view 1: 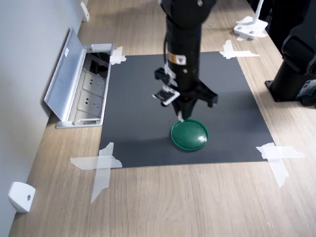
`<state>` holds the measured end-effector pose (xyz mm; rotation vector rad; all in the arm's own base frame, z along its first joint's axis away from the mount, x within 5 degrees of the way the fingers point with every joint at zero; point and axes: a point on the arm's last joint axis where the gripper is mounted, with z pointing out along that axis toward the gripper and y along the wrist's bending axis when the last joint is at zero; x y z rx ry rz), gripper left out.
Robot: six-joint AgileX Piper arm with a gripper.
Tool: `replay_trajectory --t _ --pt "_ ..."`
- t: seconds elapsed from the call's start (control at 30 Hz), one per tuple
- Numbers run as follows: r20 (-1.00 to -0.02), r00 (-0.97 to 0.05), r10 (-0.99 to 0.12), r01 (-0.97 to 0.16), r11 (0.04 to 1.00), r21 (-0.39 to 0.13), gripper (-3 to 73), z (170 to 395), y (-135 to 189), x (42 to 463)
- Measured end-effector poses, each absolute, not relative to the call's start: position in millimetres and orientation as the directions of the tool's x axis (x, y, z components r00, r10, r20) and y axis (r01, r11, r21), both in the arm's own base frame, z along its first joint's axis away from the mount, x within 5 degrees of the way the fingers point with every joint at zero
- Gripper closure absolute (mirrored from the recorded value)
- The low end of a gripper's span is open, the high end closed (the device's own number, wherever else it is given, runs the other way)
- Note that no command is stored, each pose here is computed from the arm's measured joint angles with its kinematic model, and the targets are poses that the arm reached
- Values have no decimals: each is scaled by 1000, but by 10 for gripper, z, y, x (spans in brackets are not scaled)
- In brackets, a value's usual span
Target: Grasp a white terminal and put it on the green lid.
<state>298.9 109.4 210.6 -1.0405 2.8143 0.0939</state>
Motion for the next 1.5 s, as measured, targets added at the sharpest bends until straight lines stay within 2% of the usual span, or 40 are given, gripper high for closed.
replay_trajectory --t 0.2,0.43,0.57,0.67,0.9,1.0,1.1,1.2,1.27,1.4,1.5 --pt "-166 -751 -639 -648 762 1 612 1944 1076 2930" --pt "-186 -753 -631 -644 765 10 610 1907 1090 2930" --pt "-192 -741 -644 -659 752 21 565 1905 1104 2926" --pt "-196 -725 -660 -676 736 25 470 1904 1113 2925" --pt "-205 -711 -672 -690 724 19 105 1899 1117 2934" --pt "-224 -711 -666 -685 728 10 10 1922 1118 2943" --pt "-266 -707 -655 -678 735 -8 -18 2052 1108 2915" --pt "-342 -684 -645 -672 739 -48 7 2282 1083 2863" --pt "-382 -665 -641 -669 740 -77 73 2432 1058 2815" --pt "-483 -630 -608 -637 761 -127 317 2718 1013 2726" --pt "-582 -610 -537 -583 802 -129 511 2941 972 2661"
